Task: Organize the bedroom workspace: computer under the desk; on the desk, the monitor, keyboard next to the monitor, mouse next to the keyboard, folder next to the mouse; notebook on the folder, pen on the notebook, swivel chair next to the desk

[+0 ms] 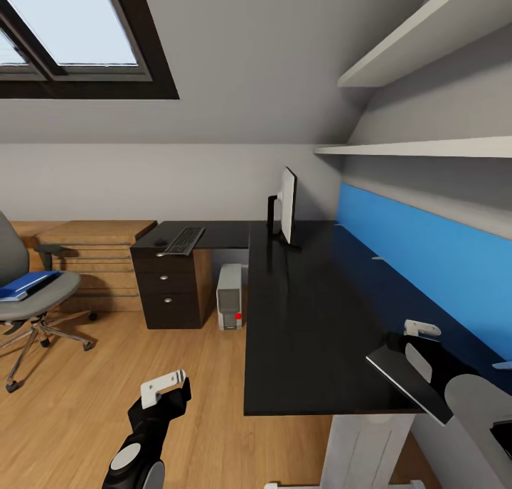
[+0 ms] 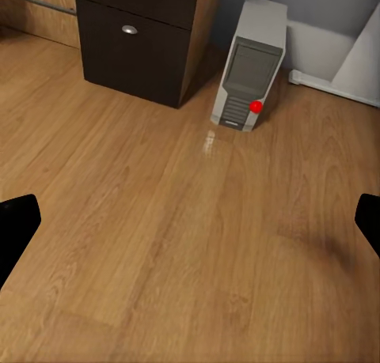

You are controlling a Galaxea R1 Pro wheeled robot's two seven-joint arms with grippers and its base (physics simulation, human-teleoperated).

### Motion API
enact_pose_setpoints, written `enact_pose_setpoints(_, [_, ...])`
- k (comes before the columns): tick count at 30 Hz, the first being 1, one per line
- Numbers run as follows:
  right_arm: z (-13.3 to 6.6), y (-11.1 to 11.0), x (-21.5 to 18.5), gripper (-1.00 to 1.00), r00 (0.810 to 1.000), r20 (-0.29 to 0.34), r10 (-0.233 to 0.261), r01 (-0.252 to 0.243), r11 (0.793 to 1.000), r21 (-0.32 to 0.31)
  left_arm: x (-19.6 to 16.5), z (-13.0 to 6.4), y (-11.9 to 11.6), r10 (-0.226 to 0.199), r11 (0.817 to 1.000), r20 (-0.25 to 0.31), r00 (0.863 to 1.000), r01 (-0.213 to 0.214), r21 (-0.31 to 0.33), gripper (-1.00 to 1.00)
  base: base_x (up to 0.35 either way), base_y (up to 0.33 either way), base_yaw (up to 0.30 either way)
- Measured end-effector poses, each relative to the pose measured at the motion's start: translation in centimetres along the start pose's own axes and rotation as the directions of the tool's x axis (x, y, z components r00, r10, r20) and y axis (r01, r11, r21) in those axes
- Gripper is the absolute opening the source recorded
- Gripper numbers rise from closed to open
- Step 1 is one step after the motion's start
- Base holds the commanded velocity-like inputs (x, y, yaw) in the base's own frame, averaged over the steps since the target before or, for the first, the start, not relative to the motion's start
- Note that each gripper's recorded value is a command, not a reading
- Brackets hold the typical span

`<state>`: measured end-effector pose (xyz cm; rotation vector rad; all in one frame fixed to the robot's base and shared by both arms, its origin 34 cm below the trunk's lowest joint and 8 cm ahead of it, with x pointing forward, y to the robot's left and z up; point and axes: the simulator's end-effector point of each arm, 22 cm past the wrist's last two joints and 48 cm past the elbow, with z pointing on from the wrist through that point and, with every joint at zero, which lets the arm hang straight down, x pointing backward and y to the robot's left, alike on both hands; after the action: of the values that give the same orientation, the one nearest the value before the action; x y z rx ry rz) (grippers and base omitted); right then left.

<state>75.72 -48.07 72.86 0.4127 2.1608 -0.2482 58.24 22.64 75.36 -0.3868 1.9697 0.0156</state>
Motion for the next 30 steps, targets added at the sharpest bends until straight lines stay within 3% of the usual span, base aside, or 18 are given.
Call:
enact_pose_setpoints(18, [0.0,0.0,0.0,1.0,1.0,0.003,0.009,-0.009,1.0,-0.006,0.1,0.0,0.0,0.0,1.0,-0.003,1.0,0.0,0.0,1.0,0.0,0.0,0.0])
enact_pose_setpoints(30, [-1.1,1.4,-5.2,1.0,0.994,0.103,0.028,-0.023,0.999,-0.05,0.3,0.1,0.0,0.003,1.0,-0.006,1.0,-0.003,-0.001,1.0,0.0,0.0,0.0])
